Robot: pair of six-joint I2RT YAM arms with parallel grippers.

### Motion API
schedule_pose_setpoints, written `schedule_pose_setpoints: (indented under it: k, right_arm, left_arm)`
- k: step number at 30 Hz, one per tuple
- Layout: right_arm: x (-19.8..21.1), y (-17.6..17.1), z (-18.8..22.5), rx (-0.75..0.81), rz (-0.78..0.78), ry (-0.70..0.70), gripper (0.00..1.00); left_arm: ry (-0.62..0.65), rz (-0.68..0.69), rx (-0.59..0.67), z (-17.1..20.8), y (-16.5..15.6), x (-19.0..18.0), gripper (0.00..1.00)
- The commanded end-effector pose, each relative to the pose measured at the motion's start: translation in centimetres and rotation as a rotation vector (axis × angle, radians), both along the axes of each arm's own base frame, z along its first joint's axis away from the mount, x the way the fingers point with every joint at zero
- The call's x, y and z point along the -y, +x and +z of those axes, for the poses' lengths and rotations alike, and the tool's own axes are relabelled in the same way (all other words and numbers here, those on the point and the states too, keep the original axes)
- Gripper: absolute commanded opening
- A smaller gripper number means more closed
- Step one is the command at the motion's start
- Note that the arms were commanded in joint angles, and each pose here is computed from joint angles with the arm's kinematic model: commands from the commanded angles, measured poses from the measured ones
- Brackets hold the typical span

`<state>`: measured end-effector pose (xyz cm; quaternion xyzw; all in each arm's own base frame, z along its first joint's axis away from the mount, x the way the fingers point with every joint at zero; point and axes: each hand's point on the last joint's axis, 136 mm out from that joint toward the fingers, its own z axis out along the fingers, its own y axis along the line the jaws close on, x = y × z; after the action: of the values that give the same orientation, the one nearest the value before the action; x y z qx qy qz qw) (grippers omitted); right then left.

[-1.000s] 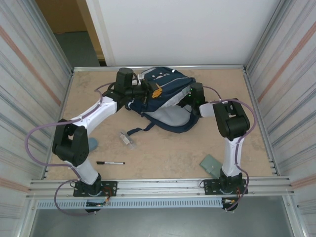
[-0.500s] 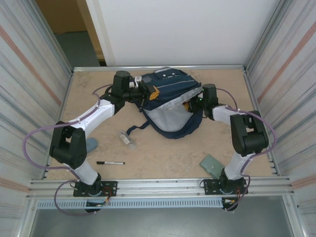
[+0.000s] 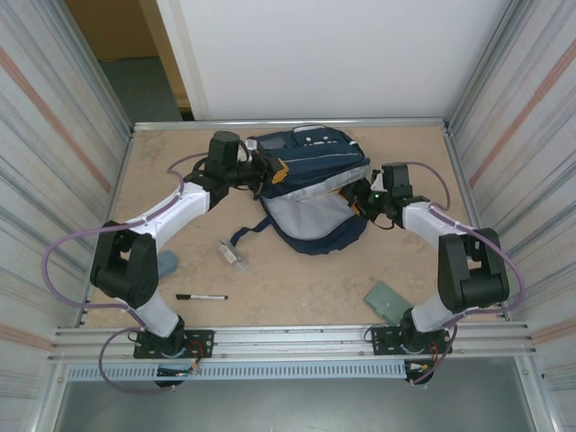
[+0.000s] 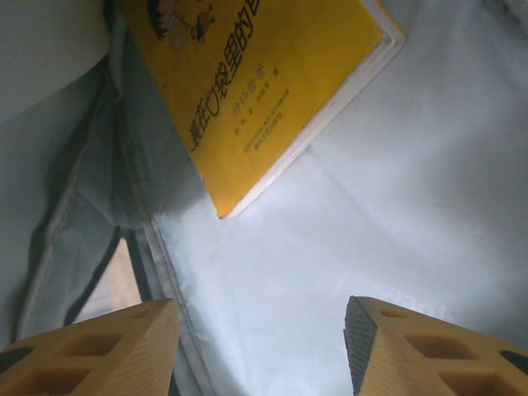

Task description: Pack the student bag

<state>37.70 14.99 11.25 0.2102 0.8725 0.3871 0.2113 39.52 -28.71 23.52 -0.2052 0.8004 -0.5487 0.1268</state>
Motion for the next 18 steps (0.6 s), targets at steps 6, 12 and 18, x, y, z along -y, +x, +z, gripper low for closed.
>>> schedule_pose_setpoints:
  k: [6,12,18]
  right_arm:
    - [1.9,-2.0,0.4,0.081,0.079,-0.234,0.56]
    - [3.2,-3.7,2.2,0.11,0.065,-0.28,0.58]
    - [3.4,-5.4,5.7,0.175,0.092,-0.344,0.59]
  left_arm:
    - [0.004,0.128,0.132,4.4,3.1,-2.0,0.0]
    - [0.085,0.093,0.113,1.4,1.4,-0.8,0.0]
    - [0.188,0.044,0.069,-3.4,-0.7,-0.3,0.06]
